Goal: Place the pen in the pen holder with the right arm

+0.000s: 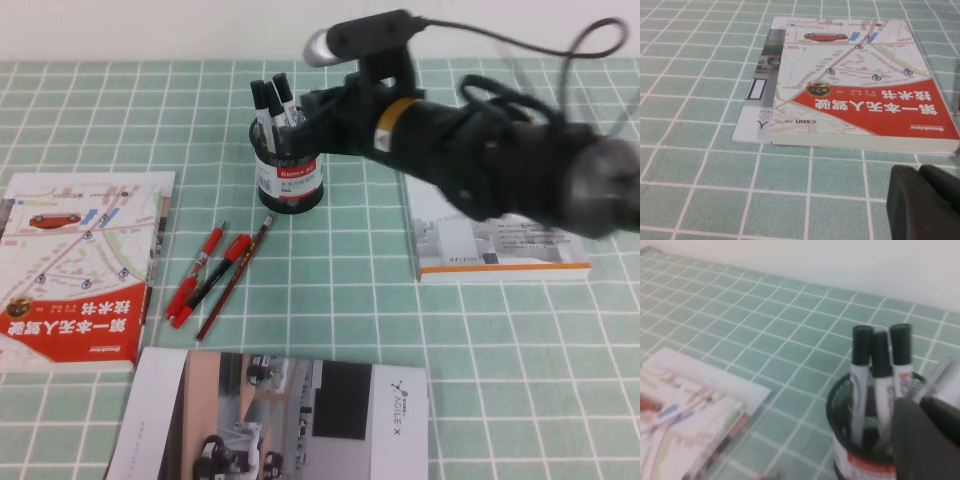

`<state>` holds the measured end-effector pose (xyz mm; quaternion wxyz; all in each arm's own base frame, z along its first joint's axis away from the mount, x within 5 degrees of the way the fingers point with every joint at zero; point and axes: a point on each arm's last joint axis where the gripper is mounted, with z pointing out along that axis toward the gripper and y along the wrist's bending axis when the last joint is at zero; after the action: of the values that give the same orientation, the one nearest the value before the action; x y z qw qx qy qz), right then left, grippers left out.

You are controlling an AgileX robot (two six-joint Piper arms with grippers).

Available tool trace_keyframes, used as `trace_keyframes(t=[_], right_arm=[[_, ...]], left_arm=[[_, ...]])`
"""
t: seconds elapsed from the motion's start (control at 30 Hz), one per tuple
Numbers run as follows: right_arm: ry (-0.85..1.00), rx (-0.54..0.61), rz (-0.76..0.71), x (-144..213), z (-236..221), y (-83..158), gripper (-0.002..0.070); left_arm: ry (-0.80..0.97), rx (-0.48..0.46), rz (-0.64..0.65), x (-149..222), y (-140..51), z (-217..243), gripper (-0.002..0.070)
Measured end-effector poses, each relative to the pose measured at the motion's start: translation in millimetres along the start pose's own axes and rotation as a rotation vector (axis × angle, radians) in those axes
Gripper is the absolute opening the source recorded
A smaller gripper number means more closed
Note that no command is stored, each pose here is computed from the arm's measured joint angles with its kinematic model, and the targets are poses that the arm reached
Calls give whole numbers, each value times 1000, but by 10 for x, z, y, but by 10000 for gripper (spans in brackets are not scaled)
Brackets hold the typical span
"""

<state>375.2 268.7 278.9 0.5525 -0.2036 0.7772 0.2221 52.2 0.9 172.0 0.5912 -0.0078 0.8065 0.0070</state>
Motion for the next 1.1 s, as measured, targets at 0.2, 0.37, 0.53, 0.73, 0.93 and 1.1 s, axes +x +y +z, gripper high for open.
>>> trace_keyframes(t=[0.2, 0.37, 0.53, 0.73, 0.93, 1.1], right_arm=[[22, 17, -32, -102, -817, 15, -16], [81, 68, -38, -83, -1494, -14, -18], [111, 108, -35, 13, -2096, -47, -19], [199, 154, 8, 269, -2566, -98, -19], [330, 211, 28, 462, -2780, -149, -19], [394, 246, 14, 514, -2815, -179, -19]], left_arm=[[0, 0, 0, 0, 0, 0, -4], [0, 0, 0, 0, 0, 0, -4], [0, 0, 0, 0, 0, 0, -4], [0, 0, 0, 0, 0, 0, -4], [0, 0, 0, 0, 0, 0, -4], [0, 0, 0, 0, 0, 0, -4]])
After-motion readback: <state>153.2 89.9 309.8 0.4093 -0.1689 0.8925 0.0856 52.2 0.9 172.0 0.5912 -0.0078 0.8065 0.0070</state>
